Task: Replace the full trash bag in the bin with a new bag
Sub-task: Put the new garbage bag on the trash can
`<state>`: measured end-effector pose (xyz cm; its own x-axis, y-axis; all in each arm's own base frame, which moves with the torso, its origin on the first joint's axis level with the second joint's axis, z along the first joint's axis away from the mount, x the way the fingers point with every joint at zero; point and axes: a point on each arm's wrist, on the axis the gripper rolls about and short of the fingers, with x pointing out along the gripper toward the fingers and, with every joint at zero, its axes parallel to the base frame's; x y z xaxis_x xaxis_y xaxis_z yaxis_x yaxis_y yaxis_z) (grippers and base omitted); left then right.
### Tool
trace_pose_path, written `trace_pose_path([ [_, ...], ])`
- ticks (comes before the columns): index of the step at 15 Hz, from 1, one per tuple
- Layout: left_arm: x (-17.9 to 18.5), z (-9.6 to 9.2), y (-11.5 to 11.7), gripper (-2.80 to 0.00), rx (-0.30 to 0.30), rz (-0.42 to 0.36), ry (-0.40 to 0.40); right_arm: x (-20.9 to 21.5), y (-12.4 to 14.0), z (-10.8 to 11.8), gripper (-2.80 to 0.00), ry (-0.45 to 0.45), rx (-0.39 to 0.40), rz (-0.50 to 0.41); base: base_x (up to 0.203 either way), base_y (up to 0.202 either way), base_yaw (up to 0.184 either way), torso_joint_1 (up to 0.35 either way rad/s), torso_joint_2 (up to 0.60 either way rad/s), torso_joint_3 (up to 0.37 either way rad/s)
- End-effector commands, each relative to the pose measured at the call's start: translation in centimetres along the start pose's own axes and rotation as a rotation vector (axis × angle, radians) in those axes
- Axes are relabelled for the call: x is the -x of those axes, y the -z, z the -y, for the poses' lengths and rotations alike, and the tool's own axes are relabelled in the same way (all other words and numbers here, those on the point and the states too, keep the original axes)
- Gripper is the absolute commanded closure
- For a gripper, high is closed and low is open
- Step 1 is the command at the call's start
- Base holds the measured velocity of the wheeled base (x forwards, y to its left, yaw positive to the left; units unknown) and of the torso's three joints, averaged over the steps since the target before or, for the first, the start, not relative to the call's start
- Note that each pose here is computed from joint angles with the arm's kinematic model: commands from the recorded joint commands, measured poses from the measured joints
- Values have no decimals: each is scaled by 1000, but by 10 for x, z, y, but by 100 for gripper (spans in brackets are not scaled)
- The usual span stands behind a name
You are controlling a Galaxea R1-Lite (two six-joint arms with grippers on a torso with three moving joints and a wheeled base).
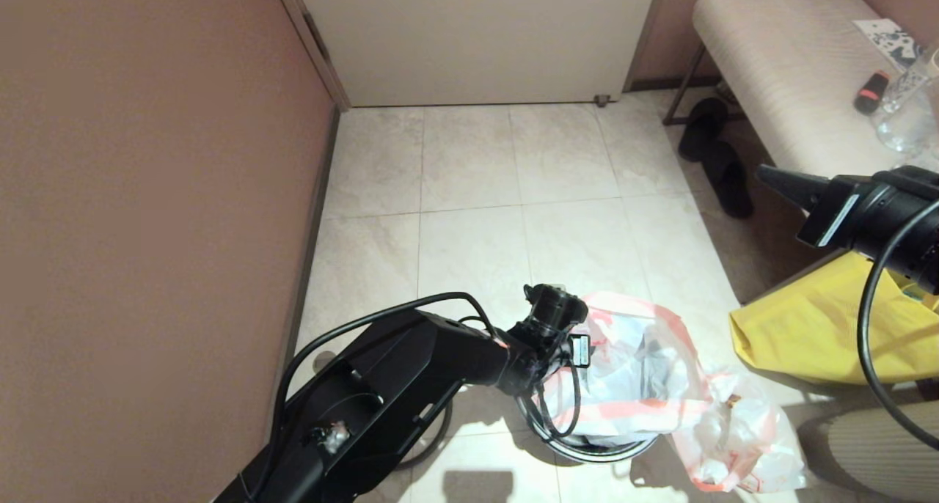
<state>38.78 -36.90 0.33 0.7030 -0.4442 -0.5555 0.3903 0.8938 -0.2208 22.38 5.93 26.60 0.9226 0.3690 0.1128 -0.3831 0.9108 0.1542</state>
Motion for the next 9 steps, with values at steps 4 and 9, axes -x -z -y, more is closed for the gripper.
trace_pose_path([
  [4,20,4,-21,0,15,41,-18,2,-2,-1,0,-5,0,8,0,0,0,0,0,0],
  [9,70,8,-34,0,43,23,-18,0,0,0,0,-8,-20,-7,0,0,0,0,0,0],
])
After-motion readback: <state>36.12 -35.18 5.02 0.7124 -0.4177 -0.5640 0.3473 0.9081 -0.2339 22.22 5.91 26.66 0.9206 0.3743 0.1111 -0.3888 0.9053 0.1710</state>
